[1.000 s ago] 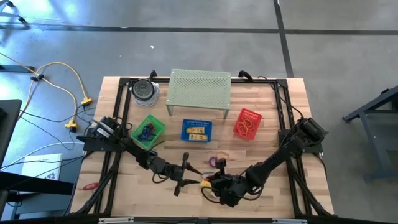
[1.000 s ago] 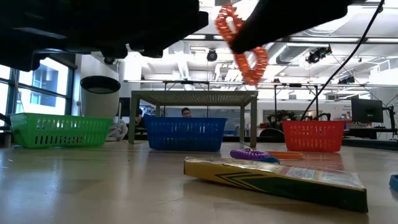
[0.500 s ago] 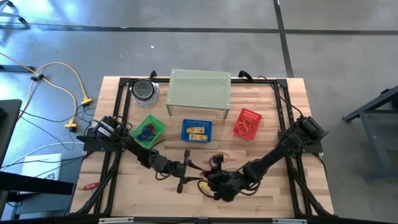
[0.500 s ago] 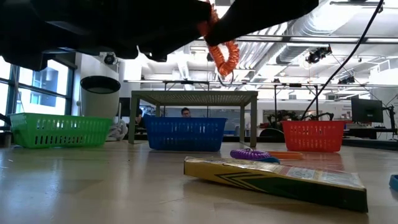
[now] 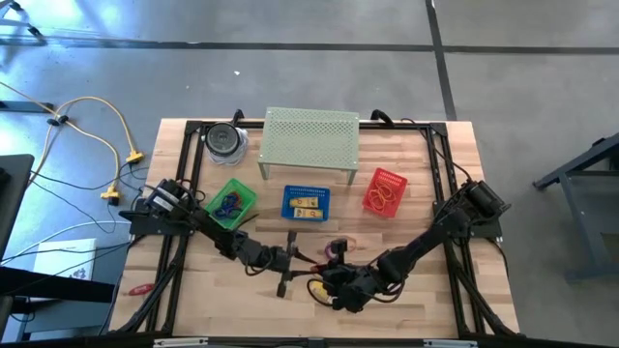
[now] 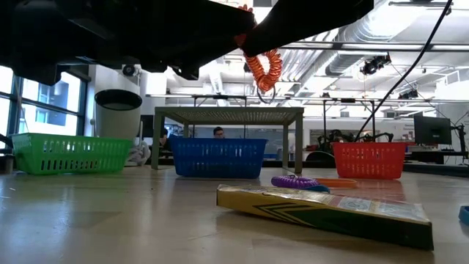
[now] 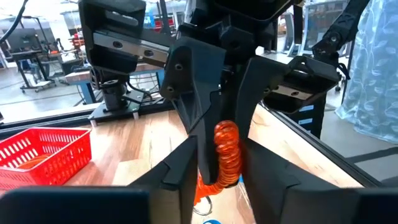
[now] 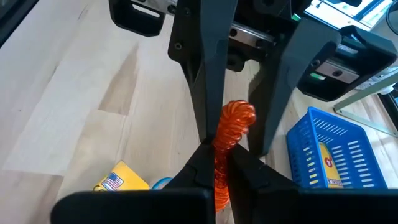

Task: Pick & Place Office Desk Supplies
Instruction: Put the orange spring keychain into the green bin

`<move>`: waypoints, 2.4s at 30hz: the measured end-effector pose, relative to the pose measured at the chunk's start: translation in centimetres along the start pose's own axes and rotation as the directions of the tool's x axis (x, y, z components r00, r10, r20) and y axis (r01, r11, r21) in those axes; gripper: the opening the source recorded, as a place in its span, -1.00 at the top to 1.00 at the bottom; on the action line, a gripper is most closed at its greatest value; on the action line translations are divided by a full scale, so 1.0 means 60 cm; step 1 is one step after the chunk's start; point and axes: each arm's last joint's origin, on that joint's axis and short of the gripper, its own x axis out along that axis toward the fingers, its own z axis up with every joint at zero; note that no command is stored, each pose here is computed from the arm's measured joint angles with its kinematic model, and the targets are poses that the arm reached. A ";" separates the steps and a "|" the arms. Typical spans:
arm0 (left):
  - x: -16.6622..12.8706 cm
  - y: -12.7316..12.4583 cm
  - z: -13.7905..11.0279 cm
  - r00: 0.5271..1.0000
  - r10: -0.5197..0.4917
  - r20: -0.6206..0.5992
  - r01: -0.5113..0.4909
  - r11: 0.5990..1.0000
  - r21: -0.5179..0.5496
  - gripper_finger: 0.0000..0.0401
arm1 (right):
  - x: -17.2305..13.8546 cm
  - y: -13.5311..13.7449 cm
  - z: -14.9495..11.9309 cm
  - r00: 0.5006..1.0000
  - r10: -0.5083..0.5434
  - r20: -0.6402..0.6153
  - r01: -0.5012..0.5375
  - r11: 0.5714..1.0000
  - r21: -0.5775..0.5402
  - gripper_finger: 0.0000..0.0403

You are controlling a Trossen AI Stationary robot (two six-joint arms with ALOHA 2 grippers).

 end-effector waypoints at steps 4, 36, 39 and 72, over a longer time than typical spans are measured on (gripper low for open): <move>-0.001 -0.004 0.000 1.000 0.004 -0.001 -0.004 1.000 0.020 0.65 | 0.000 0.000 -0.001 1.000 0.003 -0.003 -0.003 1.000 0.001 0.96; -0.051 -0.002 0.072 0.936 0.153 -0.317 -0.210 0.965 -0.155 0.97 | -0.014 0.022 -0.011 0.988 0.146 -0.058 -0.117 0.933 0.341 -0.07; -0.082 0.008 0.110 0.911 0.145 -0.385 -0.253 0.935 -0.248 0.97 | -0.020 0.029 -0.012 0.988 0.148 -0.052 -0.120 0.926 0.358 -0.07; -0.259 0.203 0.203 0.087 0.257 -0.963 -0.922 0.388 0.020 0.95 | -0.015 0.026 -0.013 0.988 0.144 -0.054 -0.115 0.924 0.366 -0.07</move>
